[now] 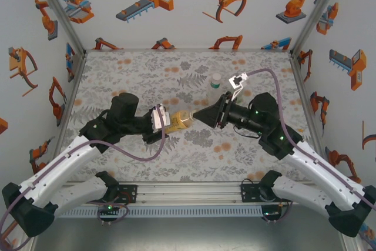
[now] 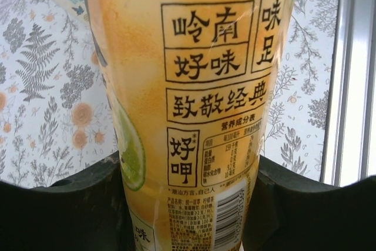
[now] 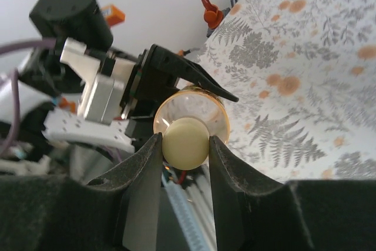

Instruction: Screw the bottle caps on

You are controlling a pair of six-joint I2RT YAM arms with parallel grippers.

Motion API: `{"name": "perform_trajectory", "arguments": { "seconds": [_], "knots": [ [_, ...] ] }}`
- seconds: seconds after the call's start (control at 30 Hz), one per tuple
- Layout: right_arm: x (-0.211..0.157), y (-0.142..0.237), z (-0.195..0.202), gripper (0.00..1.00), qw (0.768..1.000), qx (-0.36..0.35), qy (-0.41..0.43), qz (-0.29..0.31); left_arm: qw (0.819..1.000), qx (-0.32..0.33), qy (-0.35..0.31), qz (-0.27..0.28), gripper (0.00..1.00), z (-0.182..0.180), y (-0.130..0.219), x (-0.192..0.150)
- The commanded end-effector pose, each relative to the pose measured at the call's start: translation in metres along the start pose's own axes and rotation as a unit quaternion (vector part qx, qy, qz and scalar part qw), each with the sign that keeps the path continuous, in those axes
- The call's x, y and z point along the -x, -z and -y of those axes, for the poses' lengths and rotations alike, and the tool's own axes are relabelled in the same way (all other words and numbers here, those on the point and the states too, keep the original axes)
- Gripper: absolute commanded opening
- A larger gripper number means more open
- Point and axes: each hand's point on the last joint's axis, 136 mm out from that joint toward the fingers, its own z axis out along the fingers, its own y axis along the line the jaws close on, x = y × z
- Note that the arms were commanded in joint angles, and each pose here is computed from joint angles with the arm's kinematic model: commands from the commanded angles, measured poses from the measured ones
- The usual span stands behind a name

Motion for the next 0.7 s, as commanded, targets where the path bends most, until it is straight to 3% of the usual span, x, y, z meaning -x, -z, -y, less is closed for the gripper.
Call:
{"name": "perform_trajectory", "arguments": {
  "seconds": [0.0,0.27,0.43,0.67],
  "knots": [
    [0.000,-0.008,0.024,0.00,0.986,-0.046,-0.158,0.025,0.999,0.006,-0.023,0.037,0.00,-0.001,0.004,0.017],
    [-0.004,-0.012,0.022,0.00,0.986,-0.067,-0.154,-0.007,0.999,0.008,-0.016,0.033,0.00,-0.004,0.002,0.015],
    [-0.003,-0.014,0.016,0.14,0.988,-0.060,-0.139,-0.019,0.999,0.012,-0.016,0.032,0.00,-0.005,0.002,0.015],
    [0.000,-0.009,0.005,0.17,0.996,-0.064,-0.056,-0.020,0.999,0.019,-0.010,0.025,0.00,-0.009,0.001,0.013]
  ]
}}
